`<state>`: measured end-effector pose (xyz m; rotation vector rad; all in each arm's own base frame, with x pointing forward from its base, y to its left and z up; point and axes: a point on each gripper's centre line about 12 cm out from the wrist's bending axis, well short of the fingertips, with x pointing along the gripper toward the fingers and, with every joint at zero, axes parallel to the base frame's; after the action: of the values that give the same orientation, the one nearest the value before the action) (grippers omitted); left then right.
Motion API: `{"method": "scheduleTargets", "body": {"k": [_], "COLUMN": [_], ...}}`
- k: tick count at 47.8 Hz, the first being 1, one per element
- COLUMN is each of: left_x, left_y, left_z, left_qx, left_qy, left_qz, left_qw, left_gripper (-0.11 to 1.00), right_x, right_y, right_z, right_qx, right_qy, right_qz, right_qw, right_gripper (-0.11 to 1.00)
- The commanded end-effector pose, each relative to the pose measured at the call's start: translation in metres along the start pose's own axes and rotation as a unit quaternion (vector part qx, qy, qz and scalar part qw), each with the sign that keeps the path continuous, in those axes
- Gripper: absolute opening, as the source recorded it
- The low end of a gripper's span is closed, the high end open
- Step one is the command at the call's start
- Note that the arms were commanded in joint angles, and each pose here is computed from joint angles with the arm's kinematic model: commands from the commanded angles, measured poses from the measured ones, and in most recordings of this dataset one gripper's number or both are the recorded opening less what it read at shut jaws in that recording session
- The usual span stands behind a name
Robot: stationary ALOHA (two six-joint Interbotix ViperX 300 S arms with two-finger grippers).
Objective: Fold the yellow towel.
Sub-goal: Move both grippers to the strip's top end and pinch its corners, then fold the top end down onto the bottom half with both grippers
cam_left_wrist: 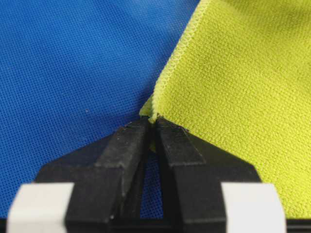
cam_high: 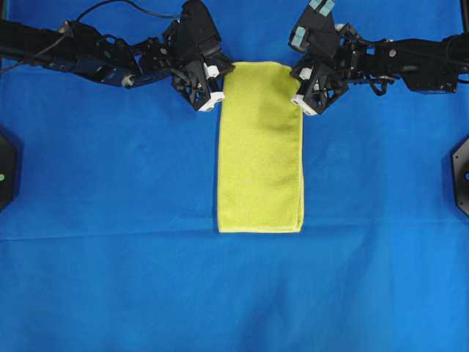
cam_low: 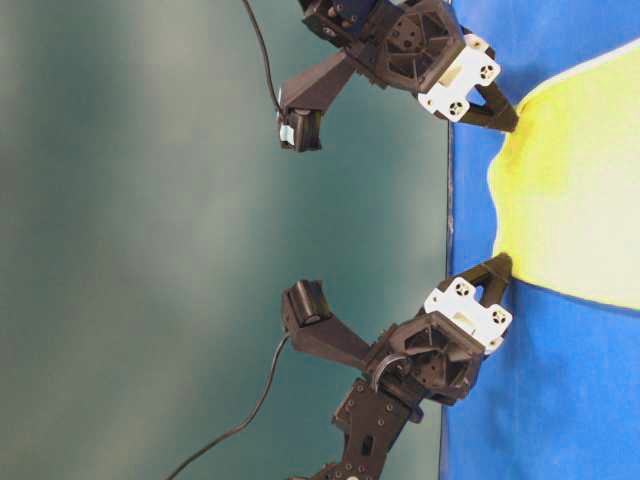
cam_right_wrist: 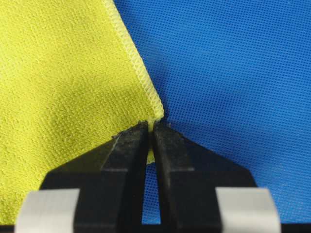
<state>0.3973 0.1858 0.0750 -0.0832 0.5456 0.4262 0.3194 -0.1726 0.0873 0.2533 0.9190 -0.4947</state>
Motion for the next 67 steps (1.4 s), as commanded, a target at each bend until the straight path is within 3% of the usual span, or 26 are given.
{"method": "scheduleTargets", "body": {"k": [1, 8, 22, 38, 50, 57, 67], "left_x": [-0.002, -0.007, -0.033, -0.040, -0.060, -0.078, -0.101], "left_y": [-0.001, -0.001, 0.001, -0.013, -0.042, -0.075, -0.133], "left_z": [0.012, 0.024, 0.073, 0.069, 0.069, 0.061, 0.037], "left_qx": [0.003, 0.015, 0.052, 0.057, 0.068, 0.079, 0.105], "left_qy": [-0.015, -0.022, -0.061, -0.056, -0.053, -0.040, -0.012], "left_qz": [-0.001, -0.001, 0.002, -0.013, -0.045, -0.082, -0.152], "left_qw": [0.9999, 0.9996, 0.9968, 0.9967, 0.9953, 0.9926, 0.9827], "left_gripper": [0.05, 0.04, 0.04, 0.04, 0.04, 0.04, 0.04], "right_x": [-0.002, -0.012, -0.059, -0.068, -0.075, -0.084, -0.097], "right_y": [0.001, -0.001, -0.007, -0.002, 0.032, 0.062, 0.109], "right_z": [0.002, 0.011, 0.036, 0.035, 0.029, 0.017, -0.007], "right_qx": [0.000, 0.000, 0.001, -0.002, -0.032, -0.045, -0.067], "right_qy": [-0.001, -0.008, -0.048, -0.057, -0.055, -0.045, -0.025], "right_qz": [-0.001, -0.008, -0.028, -0.022, 0.008, 0.036, 0.079], "right_qw": [1.0000, 0.9999, 0.9985, 0.9981, 0.9980, 0.9973, 0.9943], "right_gripper": [0.06, 0.06, 0.06, 0.06, 0.06, 0.06, 0.06]}}
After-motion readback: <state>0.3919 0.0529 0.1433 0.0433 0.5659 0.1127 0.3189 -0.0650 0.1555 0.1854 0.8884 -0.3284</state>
